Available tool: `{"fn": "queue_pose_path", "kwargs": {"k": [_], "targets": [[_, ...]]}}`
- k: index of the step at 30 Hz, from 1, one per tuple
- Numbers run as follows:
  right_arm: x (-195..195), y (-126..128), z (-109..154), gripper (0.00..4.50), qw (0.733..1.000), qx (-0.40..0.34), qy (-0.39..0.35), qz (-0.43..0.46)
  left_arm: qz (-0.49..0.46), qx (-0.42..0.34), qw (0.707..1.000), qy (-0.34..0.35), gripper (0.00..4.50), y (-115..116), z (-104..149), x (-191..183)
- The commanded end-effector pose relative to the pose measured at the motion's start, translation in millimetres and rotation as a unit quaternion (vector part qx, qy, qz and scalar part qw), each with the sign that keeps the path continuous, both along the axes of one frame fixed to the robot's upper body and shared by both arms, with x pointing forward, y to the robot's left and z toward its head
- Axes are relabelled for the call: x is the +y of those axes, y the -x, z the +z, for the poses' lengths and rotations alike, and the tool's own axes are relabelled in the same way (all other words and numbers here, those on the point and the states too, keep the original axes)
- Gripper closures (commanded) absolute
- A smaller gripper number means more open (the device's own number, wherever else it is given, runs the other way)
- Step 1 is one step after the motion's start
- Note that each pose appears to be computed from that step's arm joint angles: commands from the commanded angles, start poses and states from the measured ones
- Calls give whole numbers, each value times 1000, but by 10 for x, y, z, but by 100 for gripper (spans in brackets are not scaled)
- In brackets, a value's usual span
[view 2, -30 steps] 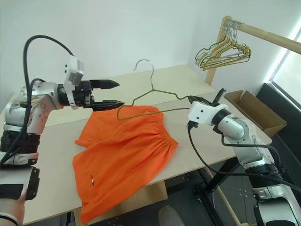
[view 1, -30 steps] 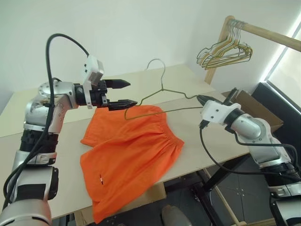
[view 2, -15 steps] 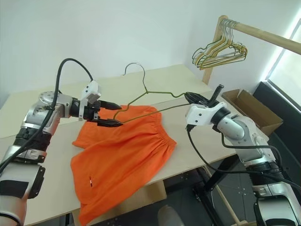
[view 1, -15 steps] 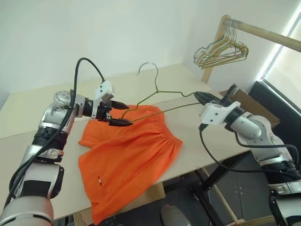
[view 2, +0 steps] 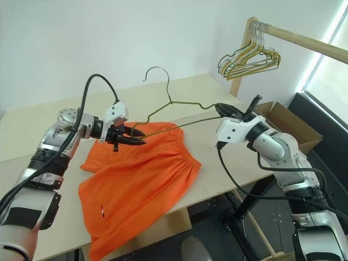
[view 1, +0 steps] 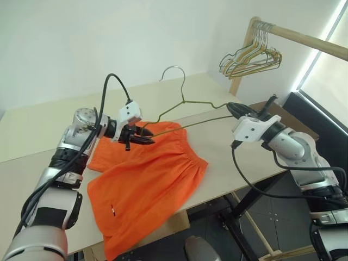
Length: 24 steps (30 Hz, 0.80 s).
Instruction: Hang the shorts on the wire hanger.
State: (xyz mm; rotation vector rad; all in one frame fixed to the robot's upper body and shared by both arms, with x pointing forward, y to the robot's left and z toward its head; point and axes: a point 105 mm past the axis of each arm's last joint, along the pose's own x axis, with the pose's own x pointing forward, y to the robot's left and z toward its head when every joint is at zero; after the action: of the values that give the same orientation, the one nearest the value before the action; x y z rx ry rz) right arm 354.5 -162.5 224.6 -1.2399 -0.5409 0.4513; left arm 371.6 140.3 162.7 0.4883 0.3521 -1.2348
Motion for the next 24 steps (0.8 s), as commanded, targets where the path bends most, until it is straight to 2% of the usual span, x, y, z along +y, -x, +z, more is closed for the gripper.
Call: {"fn": "queue_pose_path", "kwargs": {"k": [1, 2, 9, 10, 11, 16, 21, 22, 24], "targets": [[15, 58, 299, 450, 999, -52, -14, 8, 2, -26, 1000, 5, 421, -37, 127, -3], [16, 60, 303, 450, 998, -53, -14, 8, 2, -28, 1000, 5, 445, -40, 127, -3], [36, 77, 304, 450, 999, -47, -12, 16, 15, -38, 999, 26, 445, -65, 175, -25], [49, 89, 287, 395, 999, -40, -7, 23, 15, -40, 999, 31, 450, -61, 189, -28], [63, 106, 255, 375, 999, -30, 2, 31, 16, -42, 998, 33, 450, -59, 199, -28], [107, 189, 116, 197, 997, 15, 37, 63, 22, -44, 998, 24, 450, -31, 179, 25], [96, 319, -38, 29, 984, 143, 40, 95, 3, -34, 998, -46, 450, 92, 73, 214], [98, 367, -47, 5, 976, 191, 21, 104, -5, -32, 998, -56, 450, 132, 72, 252], [129, 459, -32, 5, 957, 261, -10, 125, -17, -28, 997, -69, 450, 192, 75, 295]]}}
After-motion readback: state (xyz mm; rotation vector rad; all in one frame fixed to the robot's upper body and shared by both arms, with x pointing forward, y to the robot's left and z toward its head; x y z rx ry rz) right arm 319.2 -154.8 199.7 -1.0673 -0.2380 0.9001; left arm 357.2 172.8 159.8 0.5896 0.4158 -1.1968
